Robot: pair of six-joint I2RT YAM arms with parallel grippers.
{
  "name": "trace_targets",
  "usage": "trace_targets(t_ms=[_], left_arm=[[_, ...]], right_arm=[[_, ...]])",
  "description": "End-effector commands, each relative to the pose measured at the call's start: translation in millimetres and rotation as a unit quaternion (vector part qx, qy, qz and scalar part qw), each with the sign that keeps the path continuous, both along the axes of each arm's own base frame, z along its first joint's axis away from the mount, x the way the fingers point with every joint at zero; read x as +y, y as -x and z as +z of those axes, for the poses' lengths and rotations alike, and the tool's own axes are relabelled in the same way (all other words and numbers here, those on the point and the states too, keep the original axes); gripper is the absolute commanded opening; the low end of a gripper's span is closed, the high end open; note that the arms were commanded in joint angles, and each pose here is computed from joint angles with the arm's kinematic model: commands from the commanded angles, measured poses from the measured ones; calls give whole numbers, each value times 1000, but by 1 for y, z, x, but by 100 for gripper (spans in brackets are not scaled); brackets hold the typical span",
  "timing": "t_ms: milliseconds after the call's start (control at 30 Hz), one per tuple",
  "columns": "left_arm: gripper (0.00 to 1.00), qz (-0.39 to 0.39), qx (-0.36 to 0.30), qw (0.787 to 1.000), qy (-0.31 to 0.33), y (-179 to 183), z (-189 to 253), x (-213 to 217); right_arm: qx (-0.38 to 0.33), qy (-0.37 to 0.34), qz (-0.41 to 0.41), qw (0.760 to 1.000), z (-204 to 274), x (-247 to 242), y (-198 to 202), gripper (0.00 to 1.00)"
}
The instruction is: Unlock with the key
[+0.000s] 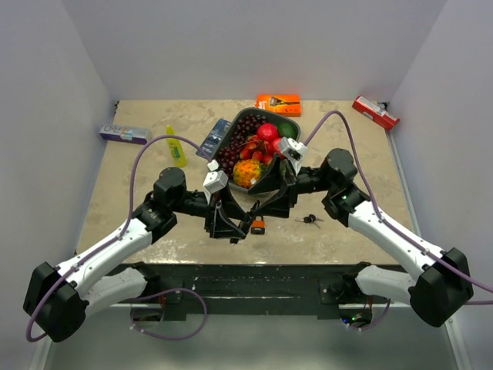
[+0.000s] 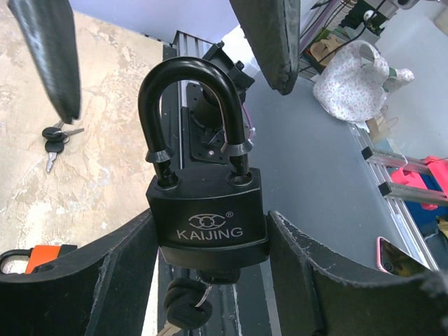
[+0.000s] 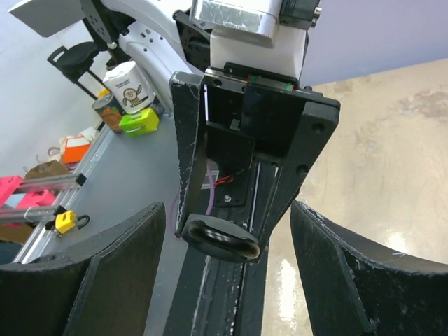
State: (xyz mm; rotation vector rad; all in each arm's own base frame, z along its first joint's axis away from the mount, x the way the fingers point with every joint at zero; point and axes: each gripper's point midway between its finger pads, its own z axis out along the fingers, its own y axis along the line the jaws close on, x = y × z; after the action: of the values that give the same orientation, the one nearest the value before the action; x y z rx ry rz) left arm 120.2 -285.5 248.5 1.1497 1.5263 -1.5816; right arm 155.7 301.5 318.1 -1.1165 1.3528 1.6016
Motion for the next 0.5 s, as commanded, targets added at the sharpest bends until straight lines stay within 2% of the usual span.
trace_targets(t_ms=[0,167,467], left_arm=[[0,-15,-62,997,43,0,27,0],[0,-17,-62,997,43,1,28,0],[0,-7,-62,997,41,-3,26,0]], right_arm=[[-4,-4,18,1000,0,-2,11,74],[7,-2,21,1000,-6,1,12,70],[8,-3,18,1000,-6,1,12,39]])
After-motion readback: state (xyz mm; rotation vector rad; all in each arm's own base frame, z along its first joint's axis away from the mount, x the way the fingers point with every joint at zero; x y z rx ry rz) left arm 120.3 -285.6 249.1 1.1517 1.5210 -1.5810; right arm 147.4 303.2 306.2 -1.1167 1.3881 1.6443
